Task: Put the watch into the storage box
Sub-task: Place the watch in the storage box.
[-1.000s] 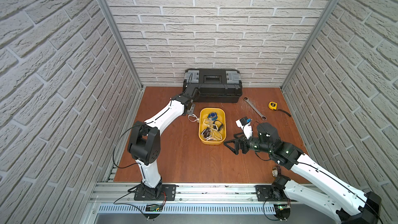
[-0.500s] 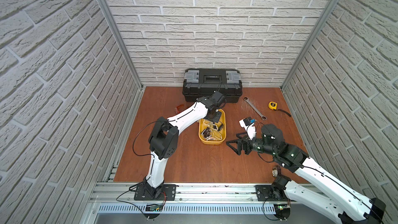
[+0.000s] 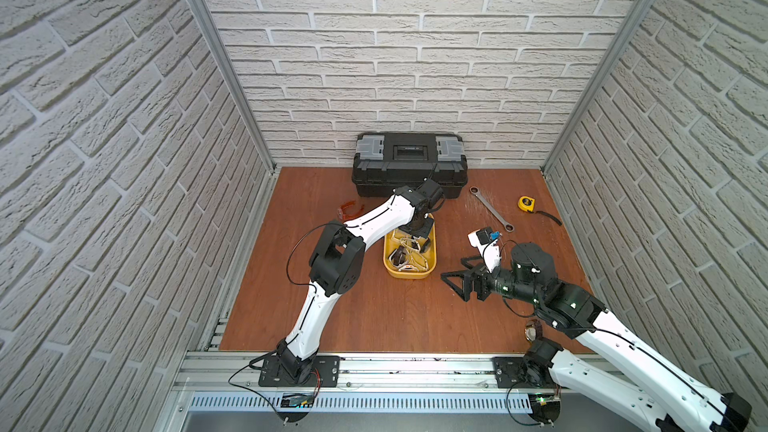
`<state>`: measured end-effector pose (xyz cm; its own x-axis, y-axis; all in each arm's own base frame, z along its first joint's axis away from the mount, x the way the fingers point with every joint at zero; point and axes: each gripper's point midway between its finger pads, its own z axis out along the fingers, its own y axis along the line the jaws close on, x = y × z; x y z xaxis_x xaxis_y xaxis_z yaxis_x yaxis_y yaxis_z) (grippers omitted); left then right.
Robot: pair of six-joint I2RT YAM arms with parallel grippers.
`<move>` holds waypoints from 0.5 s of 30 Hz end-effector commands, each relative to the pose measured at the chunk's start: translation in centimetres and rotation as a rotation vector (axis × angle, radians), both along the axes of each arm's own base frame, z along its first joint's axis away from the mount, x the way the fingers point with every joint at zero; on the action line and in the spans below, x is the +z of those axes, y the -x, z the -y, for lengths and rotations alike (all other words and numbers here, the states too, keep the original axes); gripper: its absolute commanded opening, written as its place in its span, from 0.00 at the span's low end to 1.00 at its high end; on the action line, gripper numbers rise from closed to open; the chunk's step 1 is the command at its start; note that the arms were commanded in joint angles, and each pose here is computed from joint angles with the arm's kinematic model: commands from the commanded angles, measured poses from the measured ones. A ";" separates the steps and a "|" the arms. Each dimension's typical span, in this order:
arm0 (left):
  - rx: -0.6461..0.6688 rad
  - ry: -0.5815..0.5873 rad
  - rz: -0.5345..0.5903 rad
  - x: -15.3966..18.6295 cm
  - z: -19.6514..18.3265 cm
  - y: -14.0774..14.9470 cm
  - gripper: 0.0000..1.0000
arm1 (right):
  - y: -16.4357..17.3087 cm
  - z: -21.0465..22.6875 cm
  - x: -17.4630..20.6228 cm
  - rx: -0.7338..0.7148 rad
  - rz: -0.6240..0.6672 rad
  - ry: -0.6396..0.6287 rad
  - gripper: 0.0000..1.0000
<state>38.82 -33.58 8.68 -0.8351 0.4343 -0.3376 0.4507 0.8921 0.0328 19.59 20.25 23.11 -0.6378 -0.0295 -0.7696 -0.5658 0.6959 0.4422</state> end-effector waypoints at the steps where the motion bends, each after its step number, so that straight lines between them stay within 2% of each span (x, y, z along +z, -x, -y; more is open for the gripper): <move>1: 0.011 -0.014 -0.002 0.4 0.0 -0.9 0.11 | 0.0 0.3 0.0 -0.006 0.023 0.004 1.00; 11: 0.035 -0.084 -0.050 -2.2 -1.0 -1.8 0.10 | 0.5 1.0 -0.1 -0.019 0.033 0.014 1.00; 15: 0.048 -0.106 -0.042 -2.1 -1.8 -1.8 0.10 | 0.5 1.1 0.0 -0.022 0.042 0.017 1.00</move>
